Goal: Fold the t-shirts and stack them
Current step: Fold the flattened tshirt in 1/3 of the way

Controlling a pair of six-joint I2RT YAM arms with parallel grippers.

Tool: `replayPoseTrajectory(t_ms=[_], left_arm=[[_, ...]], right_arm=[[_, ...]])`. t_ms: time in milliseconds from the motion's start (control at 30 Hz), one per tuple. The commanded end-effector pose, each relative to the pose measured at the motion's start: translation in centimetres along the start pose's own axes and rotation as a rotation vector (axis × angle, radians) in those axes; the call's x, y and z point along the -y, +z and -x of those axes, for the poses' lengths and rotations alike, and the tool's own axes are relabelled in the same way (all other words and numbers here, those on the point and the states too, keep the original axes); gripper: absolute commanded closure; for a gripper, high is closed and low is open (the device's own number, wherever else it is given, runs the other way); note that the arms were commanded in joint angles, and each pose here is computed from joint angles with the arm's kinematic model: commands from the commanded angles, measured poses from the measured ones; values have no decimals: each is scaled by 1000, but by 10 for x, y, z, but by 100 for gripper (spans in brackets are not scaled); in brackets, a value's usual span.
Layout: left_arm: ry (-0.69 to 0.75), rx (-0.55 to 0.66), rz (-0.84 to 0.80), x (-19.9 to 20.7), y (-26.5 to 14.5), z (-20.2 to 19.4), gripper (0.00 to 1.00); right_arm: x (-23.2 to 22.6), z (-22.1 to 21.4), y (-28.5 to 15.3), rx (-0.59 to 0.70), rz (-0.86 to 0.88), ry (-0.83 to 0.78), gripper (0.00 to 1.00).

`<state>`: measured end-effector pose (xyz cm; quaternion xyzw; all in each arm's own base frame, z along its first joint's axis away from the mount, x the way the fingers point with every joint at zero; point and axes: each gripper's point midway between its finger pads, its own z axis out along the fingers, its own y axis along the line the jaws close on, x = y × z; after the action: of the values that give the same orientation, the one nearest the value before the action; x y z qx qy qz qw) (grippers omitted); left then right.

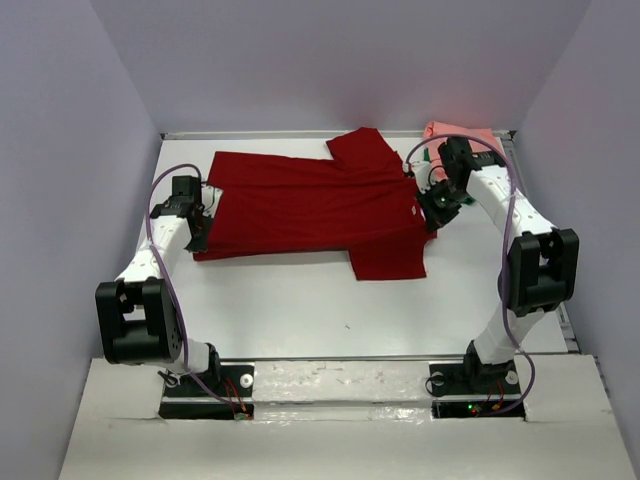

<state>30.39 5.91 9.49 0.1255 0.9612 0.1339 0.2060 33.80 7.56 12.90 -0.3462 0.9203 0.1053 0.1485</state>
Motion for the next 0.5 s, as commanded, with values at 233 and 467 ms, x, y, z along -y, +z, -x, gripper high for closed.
replayPoseTrajectory(t_ms=[233,467], left_arm=[[-47,59,111,-22,-2,19,100],[-51,51,106,-20,11,22,100]], right_arm=[[24,34,1,72,-67,4,100],[33,42,8,70,-78,11,100]])
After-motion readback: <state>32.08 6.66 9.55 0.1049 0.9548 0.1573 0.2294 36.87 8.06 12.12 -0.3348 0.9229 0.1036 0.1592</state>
